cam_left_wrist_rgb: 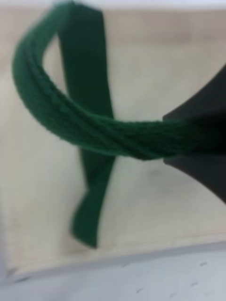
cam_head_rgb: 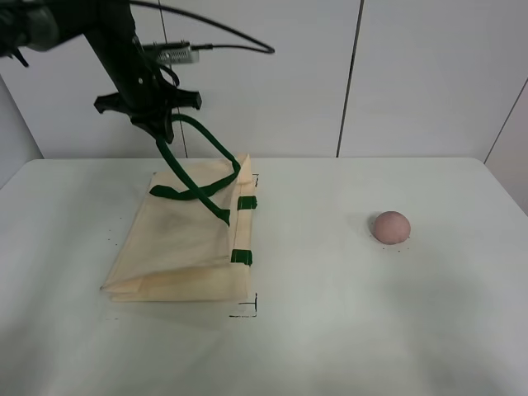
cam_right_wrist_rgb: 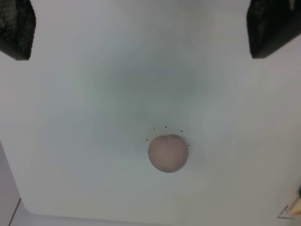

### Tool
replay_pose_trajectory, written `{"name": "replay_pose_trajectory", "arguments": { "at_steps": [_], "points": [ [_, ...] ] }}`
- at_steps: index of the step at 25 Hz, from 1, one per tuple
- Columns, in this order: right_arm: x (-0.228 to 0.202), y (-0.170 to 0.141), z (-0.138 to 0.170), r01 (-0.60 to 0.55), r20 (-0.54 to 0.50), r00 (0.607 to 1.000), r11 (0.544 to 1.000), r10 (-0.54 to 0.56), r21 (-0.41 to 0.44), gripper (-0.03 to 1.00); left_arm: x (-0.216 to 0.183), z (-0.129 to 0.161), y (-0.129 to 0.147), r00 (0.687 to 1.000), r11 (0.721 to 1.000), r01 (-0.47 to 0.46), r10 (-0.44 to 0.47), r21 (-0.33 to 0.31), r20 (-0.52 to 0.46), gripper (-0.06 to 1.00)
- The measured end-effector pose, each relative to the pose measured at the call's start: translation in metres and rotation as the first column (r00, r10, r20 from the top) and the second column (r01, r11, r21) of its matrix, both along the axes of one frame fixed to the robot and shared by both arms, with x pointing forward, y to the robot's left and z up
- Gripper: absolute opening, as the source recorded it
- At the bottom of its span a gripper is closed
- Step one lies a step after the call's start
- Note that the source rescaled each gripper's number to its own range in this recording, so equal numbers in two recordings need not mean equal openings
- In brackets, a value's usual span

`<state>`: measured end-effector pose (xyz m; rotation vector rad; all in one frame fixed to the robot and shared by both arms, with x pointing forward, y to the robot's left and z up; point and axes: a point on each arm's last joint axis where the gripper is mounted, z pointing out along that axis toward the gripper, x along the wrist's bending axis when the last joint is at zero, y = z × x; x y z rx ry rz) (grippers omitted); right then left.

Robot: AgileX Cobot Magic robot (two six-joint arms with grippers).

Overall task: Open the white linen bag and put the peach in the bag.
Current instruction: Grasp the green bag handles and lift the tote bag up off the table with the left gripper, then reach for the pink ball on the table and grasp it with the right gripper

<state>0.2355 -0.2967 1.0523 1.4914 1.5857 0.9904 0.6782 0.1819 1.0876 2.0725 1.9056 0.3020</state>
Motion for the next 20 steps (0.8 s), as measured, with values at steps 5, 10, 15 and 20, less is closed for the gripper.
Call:
{"name": "replay_pose_trajectory", "arguments": {
  "at_steps": [5,10,15,20],
  "points": [
    [0.0,0.0,0.0,0.0,0.0,1.0,1.0,0.0,0.0,1.0,-0.021,0.053,0.004,0.991,0.999,0.048,-0.045,-0.025,0.124,0.0],
    [0.0,0.0,0.0,0.0,-0.002,1.0,1.0,0.0,0.0,1.0,-0.044,0.09,0.007,0.978,0.994,0.076,-0.059,-0.075,0.202,0.0],
    [0.026,0.002,0.009,-0.005,-0.099,0.995,1.0,0.006,0.01,1.0,-0.052,0.101,0.009,0.972,0.993,0.086,-0.066,-0.081,0.227,0.0],
    [0.097,0.006,0.026,-0.004,-0.266,0.964,0.999,0.015,0.043,1.0,-0.052,0.097,0.008,0.975,0.993,0.087,-0.067,-0.082,0.214,0.0]
  ]
}}
